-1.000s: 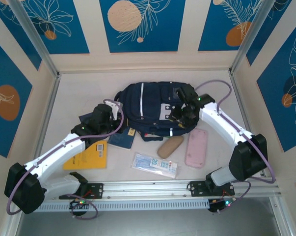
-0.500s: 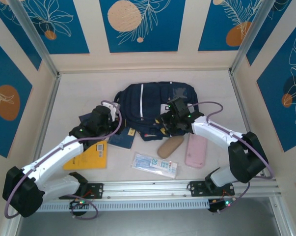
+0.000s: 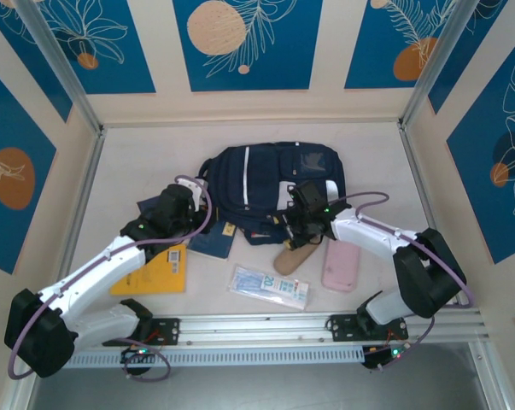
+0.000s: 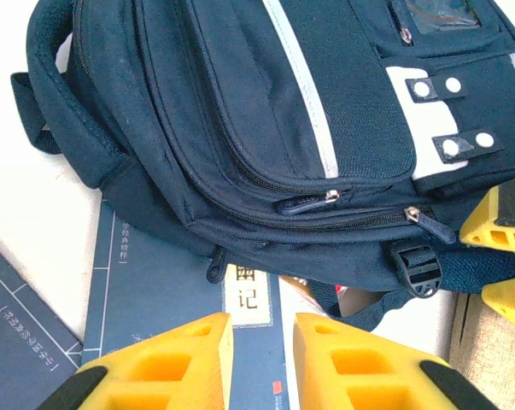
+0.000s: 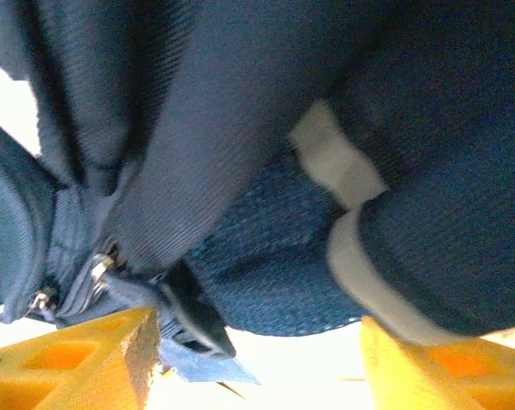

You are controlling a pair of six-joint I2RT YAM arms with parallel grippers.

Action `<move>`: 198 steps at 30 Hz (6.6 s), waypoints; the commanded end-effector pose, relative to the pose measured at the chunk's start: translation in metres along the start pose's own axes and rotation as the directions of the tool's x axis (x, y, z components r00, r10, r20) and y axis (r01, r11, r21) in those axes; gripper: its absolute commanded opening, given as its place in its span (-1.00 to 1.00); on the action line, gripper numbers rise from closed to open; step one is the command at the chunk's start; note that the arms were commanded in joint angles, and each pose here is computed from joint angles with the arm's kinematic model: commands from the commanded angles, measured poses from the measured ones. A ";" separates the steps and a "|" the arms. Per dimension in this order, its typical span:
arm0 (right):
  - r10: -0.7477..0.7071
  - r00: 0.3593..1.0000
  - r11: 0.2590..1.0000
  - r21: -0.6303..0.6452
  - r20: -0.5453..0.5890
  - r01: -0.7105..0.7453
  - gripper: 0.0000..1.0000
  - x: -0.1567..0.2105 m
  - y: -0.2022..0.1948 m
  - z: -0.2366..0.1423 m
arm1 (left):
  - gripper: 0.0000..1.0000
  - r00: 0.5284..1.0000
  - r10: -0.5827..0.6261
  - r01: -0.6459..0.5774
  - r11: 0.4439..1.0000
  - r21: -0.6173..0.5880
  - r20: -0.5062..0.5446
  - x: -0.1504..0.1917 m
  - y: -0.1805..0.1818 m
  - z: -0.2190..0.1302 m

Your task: Pack books, pencil case, and school supplies into a backpack

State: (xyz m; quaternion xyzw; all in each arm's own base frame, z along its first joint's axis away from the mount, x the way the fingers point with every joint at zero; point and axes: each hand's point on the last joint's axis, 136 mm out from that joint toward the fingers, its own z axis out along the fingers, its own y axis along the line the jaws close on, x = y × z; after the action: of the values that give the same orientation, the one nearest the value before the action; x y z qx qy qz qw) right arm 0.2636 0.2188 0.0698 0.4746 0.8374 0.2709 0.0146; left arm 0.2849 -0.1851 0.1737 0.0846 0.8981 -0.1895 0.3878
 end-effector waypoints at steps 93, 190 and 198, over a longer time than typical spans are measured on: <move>0.000 0.985 0.970 -0.239 0.175 0.043 -1.00 -0.124 0.029 -0.093 | -1.00 0.978 0.048 -0.077 0.987 -0.139 -0.202 0.001 0.043 0.110; -0.436 0.888 0.844 -0.410 -0.149 0.346 -1.00 0.014 0.115 -0.088 | 0.05 0.923 0.270 -0.194 0.942 0.274 -0.273 0.016 -0.112 0.064; -0.430 0.885 0.846 -0.422 -0.181 0.325 -1.00 0.022 0.116 -0.084 | 0.01 0.916 0.301 -0.257 0.948 0.187 -0.265 0.009 -0.100 0.083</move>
State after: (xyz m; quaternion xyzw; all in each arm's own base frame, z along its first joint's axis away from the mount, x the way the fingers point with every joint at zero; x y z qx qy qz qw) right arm 0.3230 0.2243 0.1761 0.2921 0.8541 0.4267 0.0567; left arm 0.2945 -0.3069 0.1397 0.2558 0.9115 -0.2048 0.2485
